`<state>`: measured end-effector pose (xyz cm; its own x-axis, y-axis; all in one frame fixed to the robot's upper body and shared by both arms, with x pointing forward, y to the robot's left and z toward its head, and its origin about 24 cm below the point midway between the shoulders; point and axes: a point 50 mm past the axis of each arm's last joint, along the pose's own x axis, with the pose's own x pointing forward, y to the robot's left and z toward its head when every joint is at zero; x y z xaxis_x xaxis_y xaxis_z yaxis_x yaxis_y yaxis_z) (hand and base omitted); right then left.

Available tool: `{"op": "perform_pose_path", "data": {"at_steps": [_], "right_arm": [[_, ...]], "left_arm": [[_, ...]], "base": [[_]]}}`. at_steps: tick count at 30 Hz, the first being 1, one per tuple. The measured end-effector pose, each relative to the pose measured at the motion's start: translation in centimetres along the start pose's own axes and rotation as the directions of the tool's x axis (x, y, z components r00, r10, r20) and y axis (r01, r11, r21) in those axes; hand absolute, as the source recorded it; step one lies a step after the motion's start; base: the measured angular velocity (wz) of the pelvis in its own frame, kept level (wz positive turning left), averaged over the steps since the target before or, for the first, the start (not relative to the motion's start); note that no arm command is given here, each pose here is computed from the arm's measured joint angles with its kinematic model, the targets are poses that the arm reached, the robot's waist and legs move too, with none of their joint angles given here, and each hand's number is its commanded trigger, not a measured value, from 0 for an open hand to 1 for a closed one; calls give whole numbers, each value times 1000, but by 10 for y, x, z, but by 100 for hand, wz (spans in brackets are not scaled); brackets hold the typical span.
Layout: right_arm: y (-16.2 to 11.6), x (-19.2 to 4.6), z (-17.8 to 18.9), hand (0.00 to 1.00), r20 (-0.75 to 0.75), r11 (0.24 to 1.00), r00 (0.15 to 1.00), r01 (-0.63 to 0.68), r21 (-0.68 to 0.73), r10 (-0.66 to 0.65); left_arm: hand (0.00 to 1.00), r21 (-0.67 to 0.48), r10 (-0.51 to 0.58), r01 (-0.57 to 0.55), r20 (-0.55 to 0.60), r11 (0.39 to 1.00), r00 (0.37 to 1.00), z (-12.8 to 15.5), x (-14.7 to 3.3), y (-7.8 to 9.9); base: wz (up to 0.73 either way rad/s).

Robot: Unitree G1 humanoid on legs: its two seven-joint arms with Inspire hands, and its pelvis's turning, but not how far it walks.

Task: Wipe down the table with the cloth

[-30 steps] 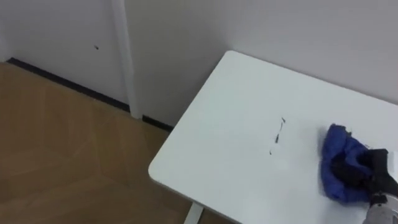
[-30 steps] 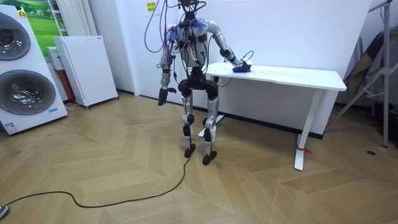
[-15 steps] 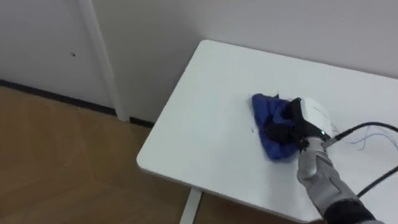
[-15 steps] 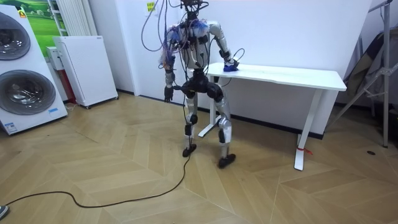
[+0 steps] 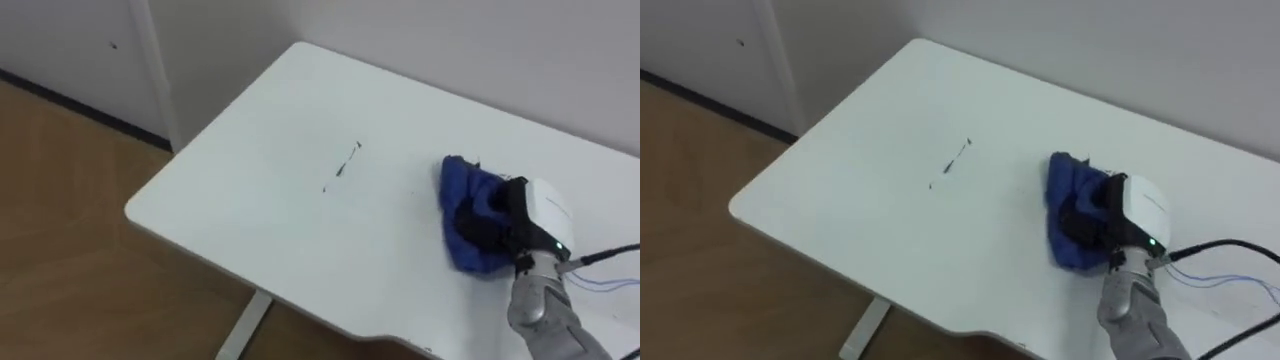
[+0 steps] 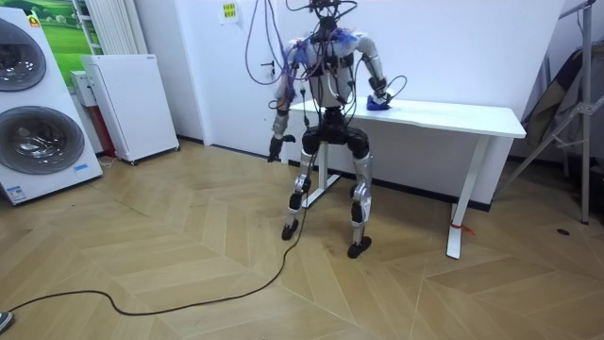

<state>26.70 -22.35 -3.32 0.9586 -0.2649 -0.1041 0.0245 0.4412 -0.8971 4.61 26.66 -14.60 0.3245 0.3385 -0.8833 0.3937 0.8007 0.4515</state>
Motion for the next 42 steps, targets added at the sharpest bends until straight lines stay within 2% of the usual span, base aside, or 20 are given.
{"op": "perform_pose_path", "data": {"at_steps": [3,5,8,12,15,17,20,24,27,29,32,35,37,39,40,41,42], "right_arm": [[-9,15,38,100,128,998,992,-11,-69,20],[-11,16,49,100,180,997,983,-8,-75,21],[-14,16,44,100,177,999,984,-5,-48,14],[-19,2,-4,100,63,997,996,66,50,-69],[-25,-38,-77,100,-204,973,962,204,108,-179],[-25,-55,-104,100,-315,970,930,226,93,-187],[-26,-69,-129,100,-423,975,892,210,71,-162],[-27,-52,-116,100,-408,979,899,197,54,-159],[-29,-25,-84,100,-302,988,941,148,-30,-150],[-22,-7,-36,100,-125,995,989,76,-62,-83],[-16,18,34,100,112,996,994,10,-89,0],[-30,28,57,100,190,997,981,38,-70,-24],[-32,31,56,100,185,999,982,34,-30,-28],[-30,28,34,100,124,999,992,19,-34,-15],[-26,18,1,100,37,998,999,-1,-56,4],[-25,5,-24,100,-37,1000,999,17,9,-16],[-24,-1,-35,100,-73,999,997,30,25,-29]], "left_arm": [[0,-4,-9,9,-3,1000,1000,1,0,-3],[0,-11,-14,14,-2,1000,1000,2,0,-6],[0,-19,-7,6,-18,1000,1000,-10,-7,-8],[0,-51,-1,-4,-107,999,994,-39,-15,-11],[0,-79,55,-69,-168,995,984,-59,-21,0],[0,-88,111,-126,-159,988,981,-58,-21,14],[0,-99,156,-168,-116,981,981,-46,-18,24],[0,-84,146,-150,-53,985,988,-25,-12,18],[0,-54,116,-118,-42,992,992,-17,-9,9],[0,-21,86,-87,-41,996,995,-13,-7,2],[0,-1,56,-56,-27,998,998,-8,-7,-2],[0,4,45,-45,-12,999,999,-10,-12,-1],[0,8,33,-33,-51,999,998,-24,-15,-4],[0,5,23,-23,-92,1000,996,-38,-20,-8],[0,4,24,-24,-108,1000,994,-45,-22,-9],[0,-5,28,-29,-127,1000,992,-51,-24,-8],[0,-7,29,-30,-139,1000,990,-55,-26,-9]], "base": [[-41],[-11],[7],[29],[68],[12],[0],[-54],[-80],[-56],[-2],[33],[43],[61],[75],[69],[50]]}}
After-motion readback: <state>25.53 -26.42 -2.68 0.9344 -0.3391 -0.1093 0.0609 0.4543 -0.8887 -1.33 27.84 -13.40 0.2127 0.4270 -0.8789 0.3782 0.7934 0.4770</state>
